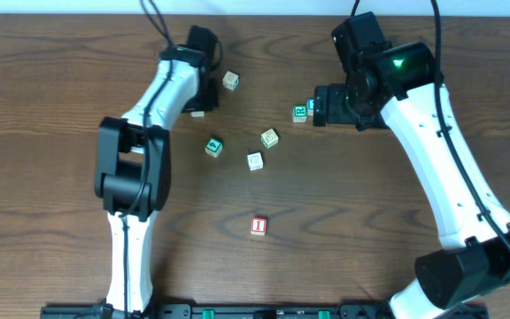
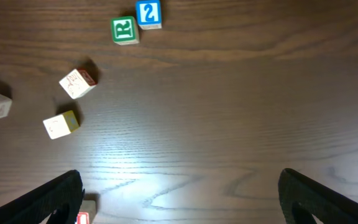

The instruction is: Spell out Ai2

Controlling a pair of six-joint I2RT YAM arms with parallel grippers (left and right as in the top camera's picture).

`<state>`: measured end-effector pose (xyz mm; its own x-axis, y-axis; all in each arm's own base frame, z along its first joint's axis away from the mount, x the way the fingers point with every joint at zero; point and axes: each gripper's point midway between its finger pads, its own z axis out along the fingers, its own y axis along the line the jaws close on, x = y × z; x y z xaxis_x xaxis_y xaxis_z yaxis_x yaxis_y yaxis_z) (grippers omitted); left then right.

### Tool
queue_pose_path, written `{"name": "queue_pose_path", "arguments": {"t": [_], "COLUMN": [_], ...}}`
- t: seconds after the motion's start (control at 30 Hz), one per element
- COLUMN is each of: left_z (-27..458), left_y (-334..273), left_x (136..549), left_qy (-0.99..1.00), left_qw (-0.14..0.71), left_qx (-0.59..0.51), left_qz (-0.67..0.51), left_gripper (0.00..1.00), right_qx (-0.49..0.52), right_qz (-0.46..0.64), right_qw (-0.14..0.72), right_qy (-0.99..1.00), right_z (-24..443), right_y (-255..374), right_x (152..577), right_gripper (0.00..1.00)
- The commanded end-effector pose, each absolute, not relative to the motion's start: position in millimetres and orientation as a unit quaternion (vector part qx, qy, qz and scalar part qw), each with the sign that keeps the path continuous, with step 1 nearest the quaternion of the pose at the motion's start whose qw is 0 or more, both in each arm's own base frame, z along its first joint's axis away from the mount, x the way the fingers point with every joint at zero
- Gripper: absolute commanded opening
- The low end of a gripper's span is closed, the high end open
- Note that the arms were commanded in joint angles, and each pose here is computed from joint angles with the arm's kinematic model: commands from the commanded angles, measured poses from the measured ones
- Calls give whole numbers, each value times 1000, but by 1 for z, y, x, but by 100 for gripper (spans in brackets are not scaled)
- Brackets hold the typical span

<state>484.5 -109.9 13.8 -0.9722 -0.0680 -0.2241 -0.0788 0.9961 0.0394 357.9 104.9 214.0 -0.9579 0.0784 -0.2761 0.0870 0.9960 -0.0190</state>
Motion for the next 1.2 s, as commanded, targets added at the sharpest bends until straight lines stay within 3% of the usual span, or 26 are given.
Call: {"name": "queue_pose_path", "arguments": {"t": [0.0,0.43,0.67,1.17], "left_z": [7,3,2,-6], "left_y": [-127,-182,-172,-122], "left_x": [471,416,398,357], "left_qy": [995,998,998,983], "left_qw": [91,17,-18,-85], "left_qx": [-3,57,48,38], "left_qz": [27,13,37,156], "left_gripper": [21,15,7,6], "right_qx": [48,88,105,104], "right_qz": [-34,-63,-72,-78], "right_qw": [138,145,124,111], "right_qy": [989,984,984,985], "right_z": [212,214,212,211], "right_y": [100,66,49,47], "right_x": [356,364,357,350], "right_gripper": [99,99,99,99]}}
